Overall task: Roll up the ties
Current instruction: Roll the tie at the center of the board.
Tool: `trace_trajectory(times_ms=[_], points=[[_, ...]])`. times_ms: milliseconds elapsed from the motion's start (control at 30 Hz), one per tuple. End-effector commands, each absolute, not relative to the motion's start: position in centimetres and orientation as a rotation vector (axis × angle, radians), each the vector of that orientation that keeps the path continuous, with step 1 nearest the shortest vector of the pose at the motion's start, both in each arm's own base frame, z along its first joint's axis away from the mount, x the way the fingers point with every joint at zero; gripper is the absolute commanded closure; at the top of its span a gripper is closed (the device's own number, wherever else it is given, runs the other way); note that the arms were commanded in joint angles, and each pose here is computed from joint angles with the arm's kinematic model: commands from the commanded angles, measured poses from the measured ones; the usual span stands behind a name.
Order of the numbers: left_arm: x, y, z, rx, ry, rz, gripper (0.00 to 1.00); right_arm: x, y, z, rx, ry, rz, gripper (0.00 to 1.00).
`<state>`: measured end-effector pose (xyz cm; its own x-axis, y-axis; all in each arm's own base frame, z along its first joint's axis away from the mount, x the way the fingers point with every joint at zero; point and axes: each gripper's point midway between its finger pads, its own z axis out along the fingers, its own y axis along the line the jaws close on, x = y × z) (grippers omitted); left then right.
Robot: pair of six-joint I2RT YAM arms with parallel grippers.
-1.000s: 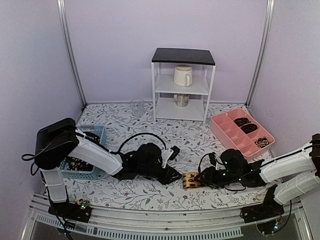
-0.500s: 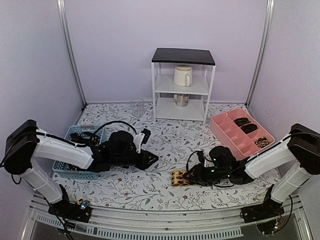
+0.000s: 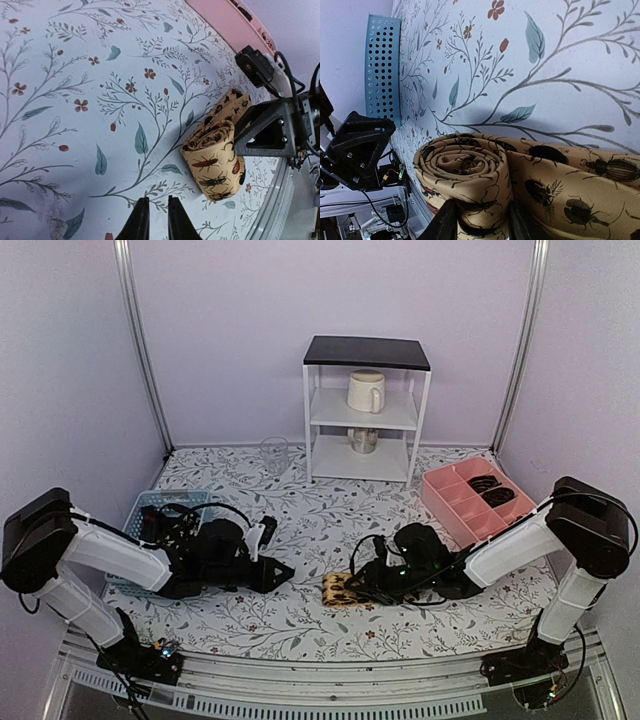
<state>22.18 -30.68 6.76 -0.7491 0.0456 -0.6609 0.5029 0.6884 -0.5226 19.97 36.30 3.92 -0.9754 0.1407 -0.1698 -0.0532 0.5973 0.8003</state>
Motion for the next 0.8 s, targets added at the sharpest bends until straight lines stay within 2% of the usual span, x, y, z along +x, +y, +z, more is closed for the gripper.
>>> trace_trajectory(times_ms=[0,333,633,767], points=[[21.6,-33.7,7.1,0.479,2.243,-1.081,0.88,20.2,35.4,3.1,0.093,2.648,1.229,0.64],[21.4,-37.2,5.1,0.571,2.291,-1.149,0.97,20.9,34.3,3.9,0.050,2.630,1.163,0.64],[21.0,-39.1,5.3,0.605,2.289,-1.204,1.00,21.3,33.3,3.8,0.040,2.619,1.147,0.65],[21.4,-39.1,5.6,0.582,2.300,-1.152,1.00,21.4,33.0,3.6,0.036,2.616,1.145,0.67]])
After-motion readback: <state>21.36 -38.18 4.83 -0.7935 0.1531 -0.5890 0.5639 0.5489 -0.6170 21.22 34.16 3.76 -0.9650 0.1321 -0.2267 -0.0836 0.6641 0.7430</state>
